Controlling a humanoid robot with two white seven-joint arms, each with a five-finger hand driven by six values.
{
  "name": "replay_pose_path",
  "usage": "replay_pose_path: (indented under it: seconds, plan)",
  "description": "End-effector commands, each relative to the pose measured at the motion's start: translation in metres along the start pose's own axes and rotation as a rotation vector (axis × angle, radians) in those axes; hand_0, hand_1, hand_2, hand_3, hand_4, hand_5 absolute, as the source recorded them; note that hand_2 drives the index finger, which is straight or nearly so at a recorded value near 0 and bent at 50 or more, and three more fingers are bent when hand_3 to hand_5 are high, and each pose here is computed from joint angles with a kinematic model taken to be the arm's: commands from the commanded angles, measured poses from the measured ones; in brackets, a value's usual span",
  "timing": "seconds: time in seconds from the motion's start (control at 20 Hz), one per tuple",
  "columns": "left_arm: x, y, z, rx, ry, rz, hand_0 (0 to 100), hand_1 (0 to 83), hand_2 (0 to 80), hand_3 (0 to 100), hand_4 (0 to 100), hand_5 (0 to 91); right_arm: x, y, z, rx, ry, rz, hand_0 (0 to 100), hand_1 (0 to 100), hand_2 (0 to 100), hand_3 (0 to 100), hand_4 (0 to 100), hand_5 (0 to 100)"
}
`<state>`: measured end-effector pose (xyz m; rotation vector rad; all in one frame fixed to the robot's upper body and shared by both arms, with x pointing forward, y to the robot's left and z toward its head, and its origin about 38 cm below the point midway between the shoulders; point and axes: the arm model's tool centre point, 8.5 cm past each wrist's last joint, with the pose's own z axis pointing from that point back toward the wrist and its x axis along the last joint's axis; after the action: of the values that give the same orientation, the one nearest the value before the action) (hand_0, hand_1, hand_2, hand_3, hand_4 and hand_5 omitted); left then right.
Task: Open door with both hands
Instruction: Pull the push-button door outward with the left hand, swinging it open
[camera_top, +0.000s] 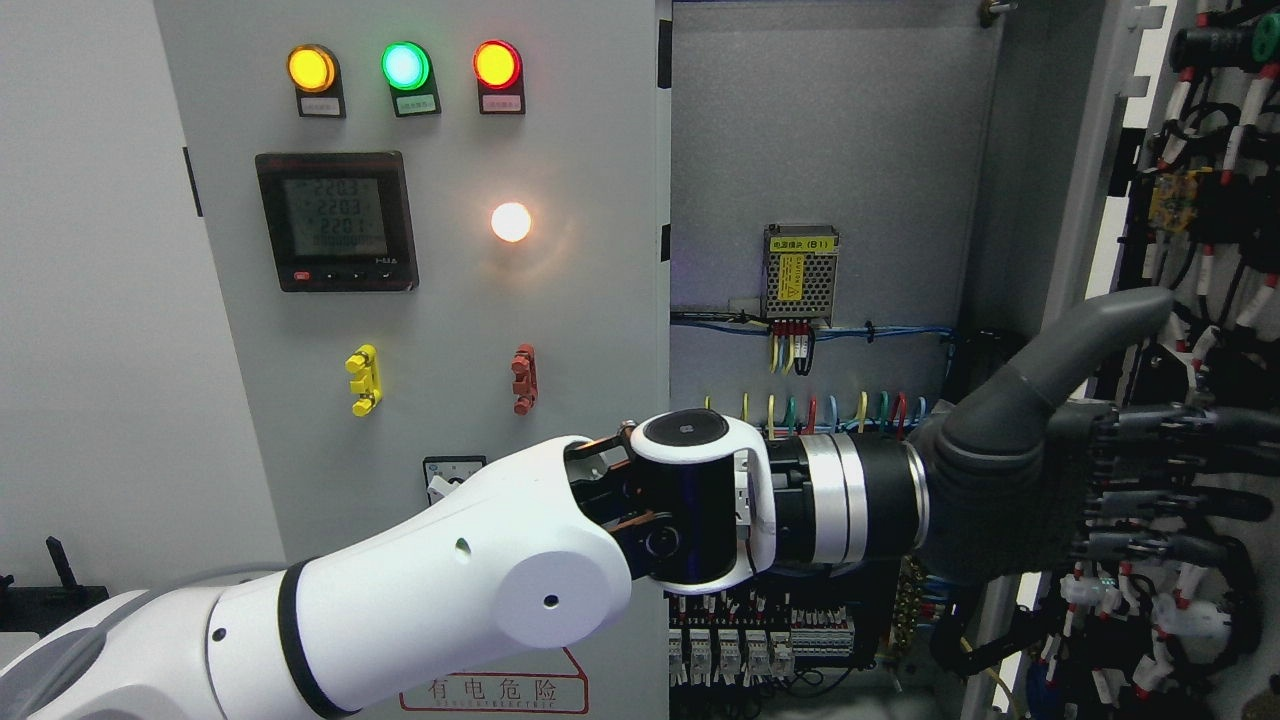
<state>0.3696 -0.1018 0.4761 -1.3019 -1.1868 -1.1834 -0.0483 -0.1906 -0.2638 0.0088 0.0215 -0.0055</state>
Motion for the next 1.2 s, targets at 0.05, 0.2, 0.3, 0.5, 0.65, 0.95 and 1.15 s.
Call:
replay_pose_path:
  seconds: [0.05, 0.2, 0.3, 0.5, 0.65, 0.95, 1.15]
  plan:
    - [-0.017, -0.025, -0.039, -0.074, 0.045, 0.017, 0, 0.0, 0.0, 0, 3, 0.0, 0.0, 0.0, 0.0, 0.0, 0.001, 0.0, 0, 0, 0, 0, 0, 0]
    - [-0.022, -0.022, -0.052, -0.06, 0.048, 0.037, 0, 0.0, 0.0, 0, 3, 0.0, 0.0, 0.0, 0.0, 0.001, 0.0, 0.0, 0, 0, 0, 0, 0, 0]
    - [-0.023, -0.02, -0.056, -0.056, 0.047, 0.043, 0, 0.0, 0.0, 0, 3, 0.0, 0.0, 0.0, 0.0, 0.001, 0.0, 0.0, 0, 0, 0, 0, 0, 0]
    - [-0.024, -0.021, -0.063, -0.029, 0.048, 0.044, 0, 0.0, 0.0, 0, 3, 0.0, 0.0, 0.0, 0.0, 0.0, 0.001, 0.0, 0, 0, 0, 0, 0, 0]
    - [-0.025, -0.02, -0.066, -0.004, 0.047, 0.047, 0, 0.0, 0.0, 0, 3, 0.0, 0.0, 0.0, 0.0, 0.0, 0.001, 0.0, 0, 0, 0, 0, 0, 0]
    - [-0.027, -0.021, -0.069, 0.012, 0.04, 0.044, 0, 0.0, 0.0, 0, 3, 0.0, 0.0, 0.0, 0.0, 0.0, 0.001, 0.0, 0, 0, 0, 0, 0, 0]
    - [-0.027, -0.02, -0.069, 0.02, 0.04, 0.042, 0, 0.0, 0.0, 0, 3, 0.0, 0.0, 0.0, 0.0, 0.0, 0.001, 0.0, 0, 0, 0, 0, 0, 0]
